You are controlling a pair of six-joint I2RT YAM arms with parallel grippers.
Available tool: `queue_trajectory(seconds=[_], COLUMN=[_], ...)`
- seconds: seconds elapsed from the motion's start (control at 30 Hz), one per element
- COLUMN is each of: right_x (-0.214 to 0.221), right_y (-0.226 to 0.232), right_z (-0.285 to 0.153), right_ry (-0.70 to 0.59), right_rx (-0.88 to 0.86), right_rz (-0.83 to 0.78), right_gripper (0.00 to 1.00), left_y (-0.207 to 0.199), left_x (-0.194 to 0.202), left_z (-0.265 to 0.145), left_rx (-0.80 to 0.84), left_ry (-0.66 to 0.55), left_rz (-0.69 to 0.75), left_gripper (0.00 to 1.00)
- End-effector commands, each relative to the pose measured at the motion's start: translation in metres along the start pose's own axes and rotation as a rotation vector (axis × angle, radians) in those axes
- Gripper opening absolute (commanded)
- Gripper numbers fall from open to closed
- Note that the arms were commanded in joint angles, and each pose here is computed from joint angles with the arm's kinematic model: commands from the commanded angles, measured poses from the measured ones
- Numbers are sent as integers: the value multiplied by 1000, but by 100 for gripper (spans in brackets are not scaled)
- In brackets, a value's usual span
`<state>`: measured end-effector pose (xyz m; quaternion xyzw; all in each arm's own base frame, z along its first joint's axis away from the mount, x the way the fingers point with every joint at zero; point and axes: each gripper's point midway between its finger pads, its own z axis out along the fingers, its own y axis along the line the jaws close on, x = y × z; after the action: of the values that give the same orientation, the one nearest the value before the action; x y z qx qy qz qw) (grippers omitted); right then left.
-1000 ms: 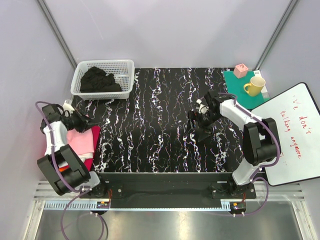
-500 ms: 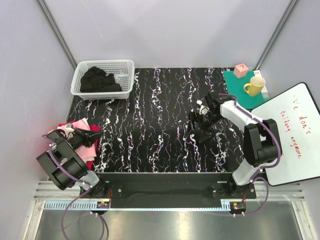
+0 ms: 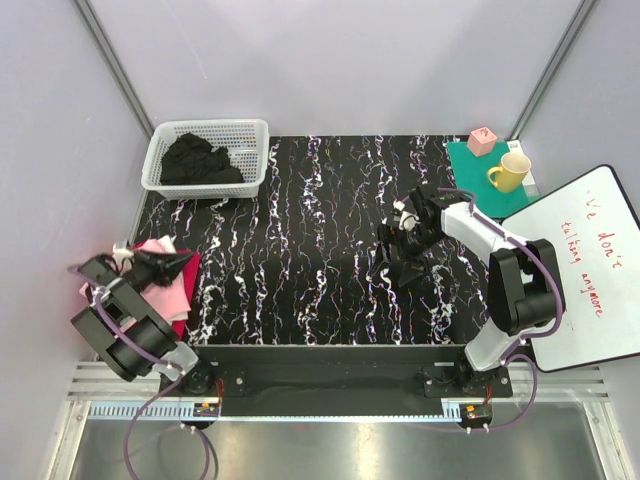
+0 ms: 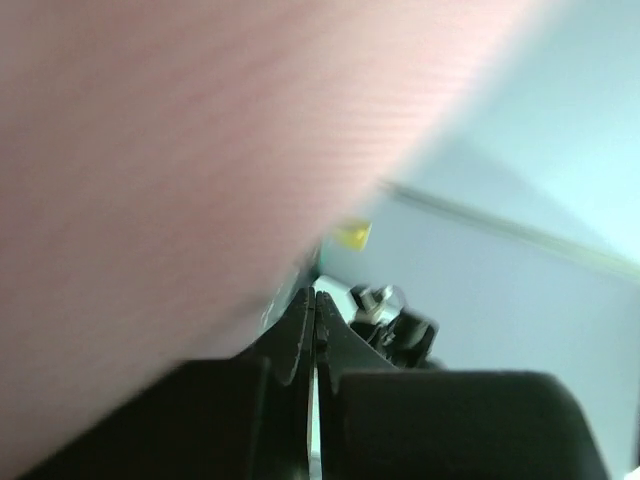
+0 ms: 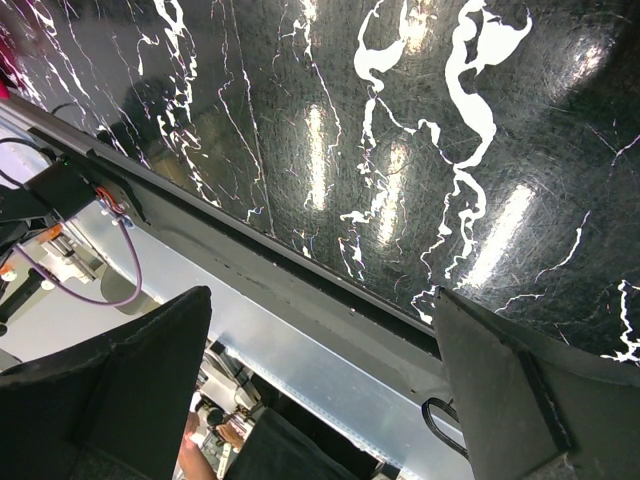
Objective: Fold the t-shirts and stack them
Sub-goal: Put the neatly folded tshirt into the corner of the board with the left arm
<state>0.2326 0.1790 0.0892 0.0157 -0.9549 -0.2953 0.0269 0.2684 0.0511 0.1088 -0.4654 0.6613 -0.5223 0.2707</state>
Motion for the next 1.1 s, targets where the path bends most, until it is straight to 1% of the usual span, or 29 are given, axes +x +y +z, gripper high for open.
queue_trajectory(seconds=[0.0,0.07,0.1,0.17,0.2,0.27,0.3,0.33,0.37,0.43,0.47,0.53,0.57,0.67,0.77,0.87,1.07], right_x=[-2,-3,-3,-3,-3,-3,-3,-3,-3,-2,-2,-1,1,4,5,4,7], right_y=[7,7,7,7,7,7,7,7,7,7,7,7,7,6,6,7,7], right_z=[-7,-8,-8,-8,-8,-8,-8,-8,-9,-9,-8,-9,-9,-9,-8,-8,-8], right_ry=[-38,-40,-40,-41,-43,-44,-43,-44,-47,-47,-46,-45,-42,-41,-37,-36,-29], right_rx=[-15,-15,-15,-14,-13,-12,-13,-10,-11,-11,-11,-14,-14,-14,-16,-19,-27], right_rz=[-40,-42,-42,-42,-42,-42,-40,-40,-42,-40,-38,-40,-38,-39,-39,-37,-34], right_gripper=[100,100,100,100,100,100,100,100,100,100,100,100,100,100,100,100,100], left_y=[-73,-98,-116,-131,-136,-135,-136,-127,-117,-97,-83,-64,-53,-43,-44,-40,-31], left_x=[11,25,25,37,38,39,33,39,30,27,13,6,-9,-21,-26,-29,-45], left_z=[13,15,14,12,9,7,5,-1,-4,-18,-27,-46,-62,-88,-98,-101,-94], left_rx=[95,118,126,121,82,18,-31,-81,-163,-306,-420,-571,-693,-854,-912,-934,-961], left_ry=[113,132,114,115,92,66,22,29,-15,-58,-124,-186,-259,-342,-374,-397,-422], left_rz=[350,485,552,627,661,695,722,737,749,759,767,755,754,743,736,710,638], left_gripper=[0,0,0,0,0,0,0,0,0,0,0,0,0,0,0,0,0])
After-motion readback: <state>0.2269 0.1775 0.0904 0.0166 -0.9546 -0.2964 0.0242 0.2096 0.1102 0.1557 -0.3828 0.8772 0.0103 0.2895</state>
